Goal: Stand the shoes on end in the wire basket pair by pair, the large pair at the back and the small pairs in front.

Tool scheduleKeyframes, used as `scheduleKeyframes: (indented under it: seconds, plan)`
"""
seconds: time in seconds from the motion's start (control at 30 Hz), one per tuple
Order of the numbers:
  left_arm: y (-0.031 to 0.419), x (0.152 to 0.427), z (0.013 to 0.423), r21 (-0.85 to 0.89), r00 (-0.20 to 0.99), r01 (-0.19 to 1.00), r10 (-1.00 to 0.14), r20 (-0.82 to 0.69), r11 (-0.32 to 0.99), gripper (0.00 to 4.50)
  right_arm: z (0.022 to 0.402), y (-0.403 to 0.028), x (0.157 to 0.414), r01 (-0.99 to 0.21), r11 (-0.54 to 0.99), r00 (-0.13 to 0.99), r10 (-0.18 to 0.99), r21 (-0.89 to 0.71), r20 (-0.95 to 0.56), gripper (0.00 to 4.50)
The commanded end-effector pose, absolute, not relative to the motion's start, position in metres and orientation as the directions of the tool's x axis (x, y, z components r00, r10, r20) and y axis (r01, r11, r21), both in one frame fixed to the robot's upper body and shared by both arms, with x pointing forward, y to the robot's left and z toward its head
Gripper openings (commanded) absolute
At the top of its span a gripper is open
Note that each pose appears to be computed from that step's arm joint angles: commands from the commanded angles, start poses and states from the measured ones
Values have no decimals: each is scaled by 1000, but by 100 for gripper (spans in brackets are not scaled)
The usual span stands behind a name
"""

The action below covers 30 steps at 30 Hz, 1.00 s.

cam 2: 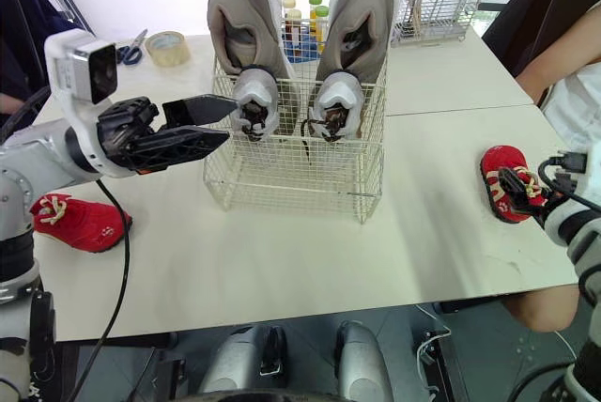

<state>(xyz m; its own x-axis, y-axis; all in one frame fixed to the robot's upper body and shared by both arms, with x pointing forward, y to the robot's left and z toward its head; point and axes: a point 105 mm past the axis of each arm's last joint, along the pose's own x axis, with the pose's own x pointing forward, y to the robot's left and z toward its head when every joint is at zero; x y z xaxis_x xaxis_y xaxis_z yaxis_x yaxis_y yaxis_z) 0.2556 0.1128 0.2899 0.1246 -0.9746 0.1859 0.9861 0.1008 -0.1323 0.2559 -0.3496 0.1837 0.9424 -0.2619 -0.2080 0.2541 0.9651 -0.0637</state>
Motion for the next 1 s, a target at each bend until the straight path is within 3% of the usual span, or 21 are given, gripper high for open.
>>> scheduleKeyframes:
  seconds: [0.03,0.27,0.8,0.9,1.0]
  plan:
    - [111,251,297,-83,125,990,-975,185,111,400,185,-359,246,320,944,930,-329,-78,-164,450]
    - [110,250,291,-113,166,983,-969,184,147,400,145,-366,249,270,963,931,-264,-11,-253,450]
    - [107,254,289,-125,242,967,-951,194,221,400,119,-377,293,258,964,942,-236,67,-237,450]
    - [109,254,290,-126,260,963,-944,202,238,409,120,-378,298,261,963,945,-241,68,-221,368]
    - [110,254,291,-123,271,960,-940,207,250,409,121,-377,300,256,965,948,-237,65,-212,224]
